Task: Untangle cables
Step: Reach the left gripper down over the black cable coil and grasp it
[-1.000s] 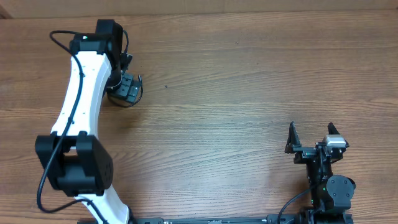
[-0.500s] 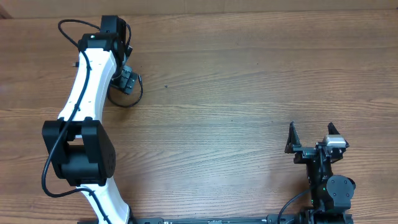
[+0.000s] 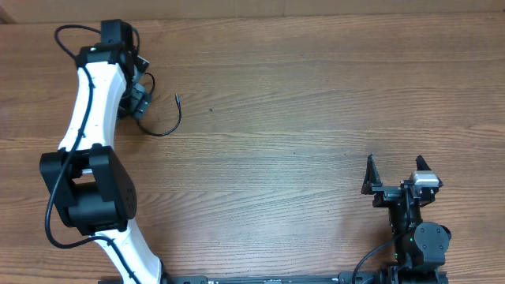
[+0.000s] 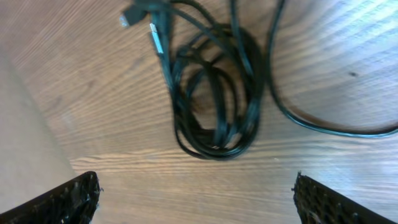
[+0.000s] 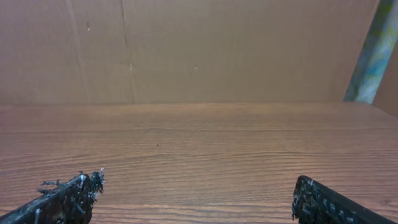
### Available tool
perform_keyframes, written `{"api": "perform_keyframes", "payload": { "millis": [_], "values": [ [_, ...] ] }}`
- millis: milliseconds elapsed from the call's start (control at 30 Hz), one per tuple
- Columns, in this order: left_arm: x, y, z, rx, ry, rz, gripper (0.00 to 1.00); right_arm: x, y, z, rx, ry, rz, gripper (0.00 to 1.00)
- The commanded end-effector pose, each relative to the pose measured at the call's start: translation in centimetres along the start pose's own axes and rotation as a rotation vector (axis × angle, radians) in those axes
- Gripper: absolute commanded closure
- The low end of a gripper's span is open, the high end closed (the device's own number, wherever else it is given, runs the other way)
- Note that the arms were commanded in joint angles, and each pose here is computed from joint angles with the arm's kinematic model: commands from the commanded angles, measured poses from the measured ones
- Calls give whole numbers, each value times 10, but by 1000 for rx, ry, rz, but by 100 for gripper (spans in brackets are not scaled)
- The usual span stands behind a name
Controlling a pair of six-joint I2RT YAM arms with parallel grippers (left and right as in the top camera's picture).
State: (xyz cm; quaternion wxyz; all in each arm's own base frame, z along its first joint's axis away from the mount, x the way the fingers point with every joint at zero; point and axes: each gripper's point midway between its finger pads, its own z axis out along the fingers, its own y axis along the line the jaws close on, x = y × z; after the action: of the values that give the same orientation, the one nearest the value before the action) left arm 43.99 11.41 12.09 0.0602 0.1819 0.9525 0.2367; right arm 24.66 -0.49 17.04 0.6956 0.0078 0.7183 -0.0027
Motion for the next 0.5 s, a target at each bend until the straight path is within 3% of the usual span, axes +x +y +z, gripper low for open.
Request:
{"api": "perform_keyframes", "payload": {
  "millis": [0,467],
  "values": [
    [-4,-4,10,-8,0,54,0,3,0,1,-2,3,7,0],
    [6,-22,38,-2,17,126,0,3,0,1,-2,3,7,0]
  ]
}}
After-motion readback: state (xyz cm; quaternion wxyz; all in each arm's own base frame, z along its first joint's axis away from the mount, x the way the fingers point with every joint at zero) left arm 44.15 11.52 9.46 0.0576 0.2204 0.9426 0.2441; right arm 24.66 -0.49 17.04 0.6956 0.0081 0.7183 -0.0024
